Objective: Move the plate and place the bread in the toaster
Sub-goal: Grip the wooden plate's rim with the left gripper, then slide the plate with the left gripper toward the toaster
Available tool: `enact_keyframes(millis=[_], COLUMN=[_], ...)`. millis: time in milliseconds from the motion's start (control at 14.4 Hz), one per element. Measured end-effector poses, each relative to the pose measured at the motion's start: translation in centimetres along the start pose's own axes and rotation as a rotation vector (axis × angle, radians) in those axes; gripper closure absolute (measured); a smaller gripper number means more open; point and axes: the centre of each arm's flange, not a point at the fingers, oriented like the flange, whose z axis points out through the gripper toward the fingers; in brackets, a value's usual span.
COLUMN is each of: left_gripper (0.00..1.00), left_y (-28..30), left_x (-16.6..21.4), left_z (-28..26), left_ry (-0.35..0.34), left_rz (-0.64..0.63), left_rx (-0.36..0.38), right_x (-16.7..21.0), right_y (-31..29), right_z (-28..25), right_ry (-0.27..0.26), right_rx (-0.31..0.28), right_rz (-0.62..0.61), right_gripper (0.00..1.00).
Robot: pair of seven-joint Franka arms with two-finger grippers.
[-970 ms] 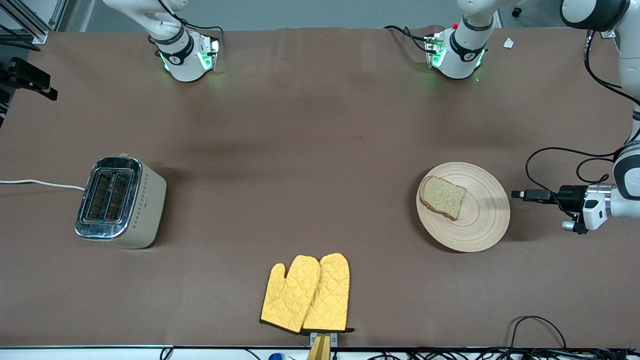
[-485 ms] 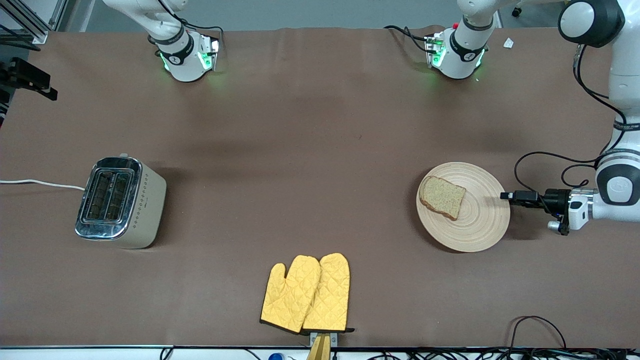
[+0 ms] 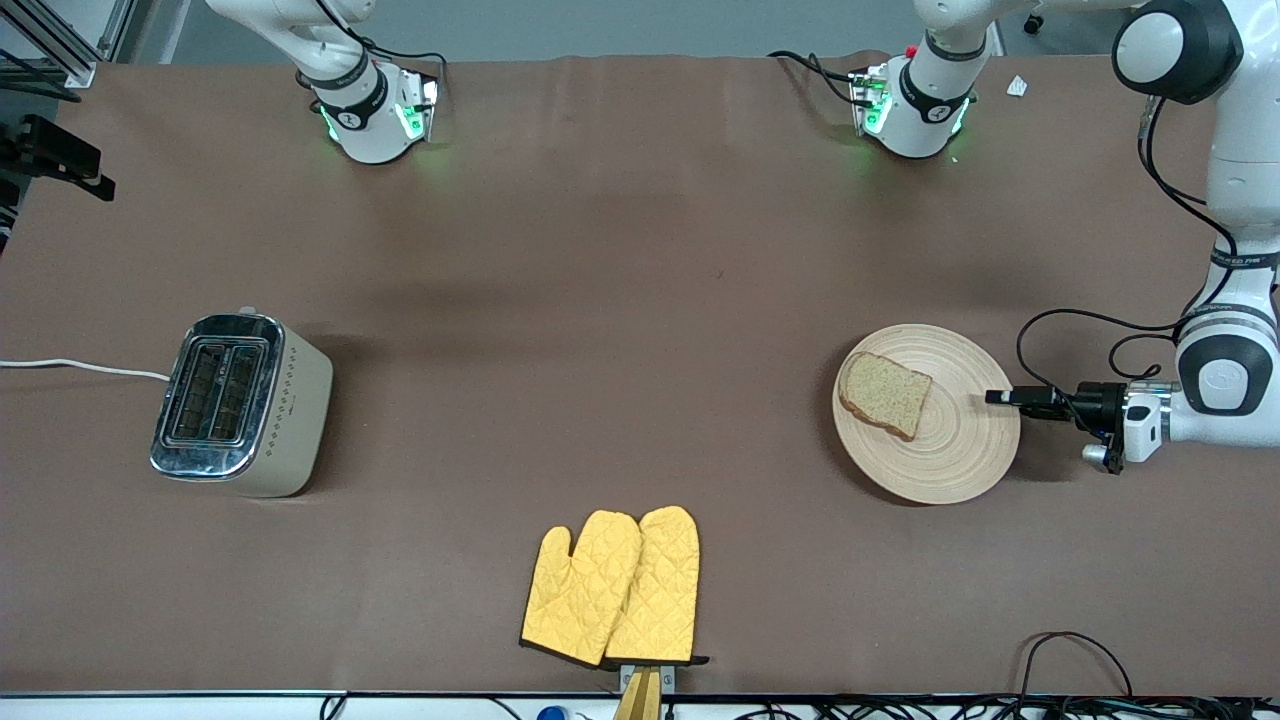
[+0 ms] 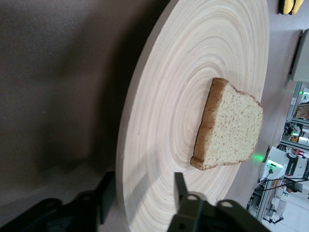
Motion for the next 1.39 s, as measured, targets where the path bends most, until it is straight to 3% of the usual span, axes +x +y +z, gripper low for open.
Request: enact_keyframes(millis=[208, 277, 416, 900, 1385], left_gripper=[0.77, 0.77, 0.86, 0.87, 0.87], left_y=[-0.2, -0.2, 0.0, 5.2, 16.6], left_x=[0.1, 0.1, 0.2, 3.6, 8.0], left_z=[0.0, -0.1, -0.3, 0.9, 7.7], left_ry=[0.008, 0.012, 0.021, 0.025, -0.034], left_rz=[0.0, 0.0, 0.01, 0.099, -0.014], left_rx=[0.006, 0.011, -0.005, -0.033, -0.138], right_x=[0.0, 0.0, 0.0, 0.0, -0.2], right_y=[0.0, 0.1, 0.1, 0.3, 1.6], right_z=[0.0, 0.0, 0.0, 0.0, 0.1], right_ry=[0.0, 0.0, 0.0, 0.0, -0.002], right_rx=[0.0, 0.0, 0.0, 0.001, 0.004], right_rz=[0.001, 0.001, 0.003, 0.006, 0.019], right_gripper=[0.0, 0.0, 0.0, 0.0, 0.0])
